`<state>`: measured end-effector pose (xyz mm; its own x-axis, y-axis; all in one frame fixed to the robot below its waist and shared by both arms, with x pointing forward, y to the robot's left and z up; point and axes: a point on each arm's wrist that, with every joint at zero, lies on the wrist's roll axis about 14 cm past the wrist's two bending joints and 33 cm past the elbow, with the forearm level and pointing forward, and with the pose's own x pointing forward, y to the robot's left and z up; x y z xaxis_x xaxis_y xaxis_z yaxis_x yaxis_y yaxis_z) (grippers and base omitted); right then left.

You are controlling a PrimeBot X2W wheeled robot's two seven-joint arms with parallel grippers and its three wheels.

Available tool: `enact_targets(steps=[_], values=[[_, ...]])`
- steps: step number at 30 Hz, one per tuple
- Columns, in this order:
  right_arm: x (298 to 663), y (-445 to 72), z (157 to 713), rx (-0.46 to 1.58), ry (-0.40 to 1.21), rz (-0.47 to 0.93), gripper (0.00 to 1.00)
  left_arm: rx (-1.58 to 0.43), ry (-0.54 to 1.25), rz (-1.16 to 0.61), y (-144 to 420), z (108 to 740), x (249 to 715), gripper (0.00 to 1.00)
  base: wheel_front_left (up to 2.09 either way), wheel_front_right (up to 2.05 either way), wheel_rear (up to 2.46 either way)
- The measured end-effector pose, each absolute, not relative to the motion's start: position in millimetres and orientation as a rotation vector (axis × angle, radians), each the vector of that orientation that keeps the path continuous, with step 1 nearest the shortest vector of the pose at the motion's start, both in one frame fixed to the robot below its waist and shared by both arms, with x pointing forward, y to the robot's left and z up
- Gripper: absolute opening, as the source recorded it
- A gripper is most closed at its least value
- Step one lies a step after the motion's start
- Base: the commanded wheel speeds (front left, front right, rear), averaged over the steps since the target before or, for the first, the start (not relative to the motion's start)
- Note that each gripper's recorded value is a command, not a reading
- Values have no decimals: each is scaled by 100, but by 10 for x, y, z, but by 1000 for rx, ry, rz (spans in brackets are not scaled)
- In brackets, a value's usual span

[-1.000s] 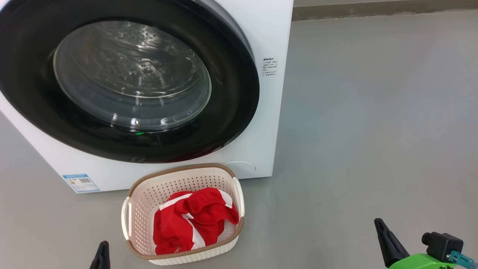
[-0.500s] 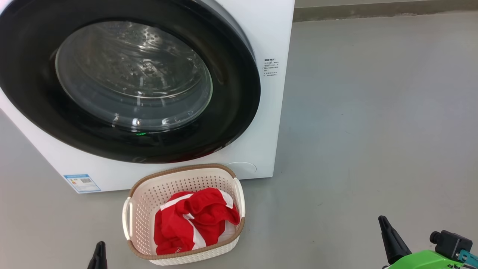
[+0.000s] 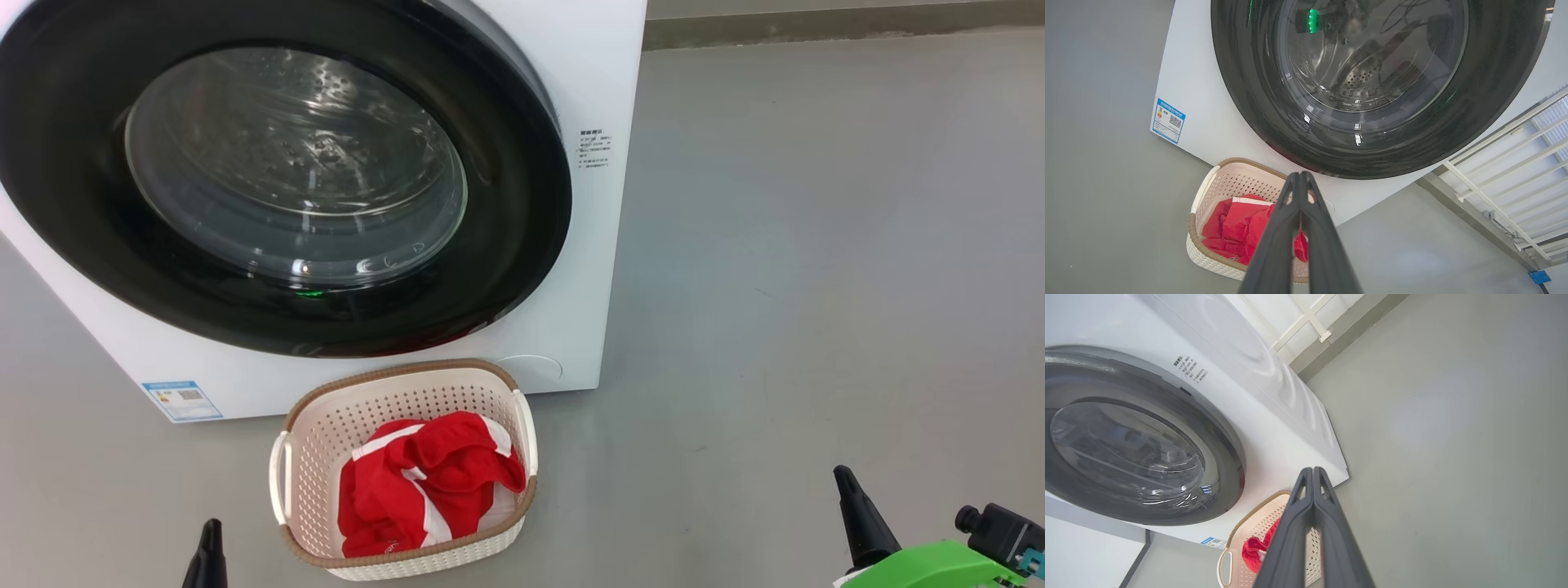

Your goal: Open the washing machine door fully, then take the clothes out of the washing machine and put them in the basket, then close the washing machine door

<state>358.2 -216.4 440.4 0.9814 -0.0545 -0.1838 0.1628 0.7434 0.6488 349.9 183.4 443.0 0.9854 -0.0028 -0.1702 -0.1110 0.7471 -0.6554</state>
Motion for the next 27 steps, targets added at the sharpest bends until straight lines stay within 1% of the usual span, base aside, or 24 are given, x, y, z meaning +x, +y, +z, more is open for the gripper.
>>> enact_targets(steps=[27], values=[[3630, -2129, 4487, 1014, 135, -142, 0, -1009, 148, 86, 1869, 4527, 3597, 0, 0, 0, 0]])
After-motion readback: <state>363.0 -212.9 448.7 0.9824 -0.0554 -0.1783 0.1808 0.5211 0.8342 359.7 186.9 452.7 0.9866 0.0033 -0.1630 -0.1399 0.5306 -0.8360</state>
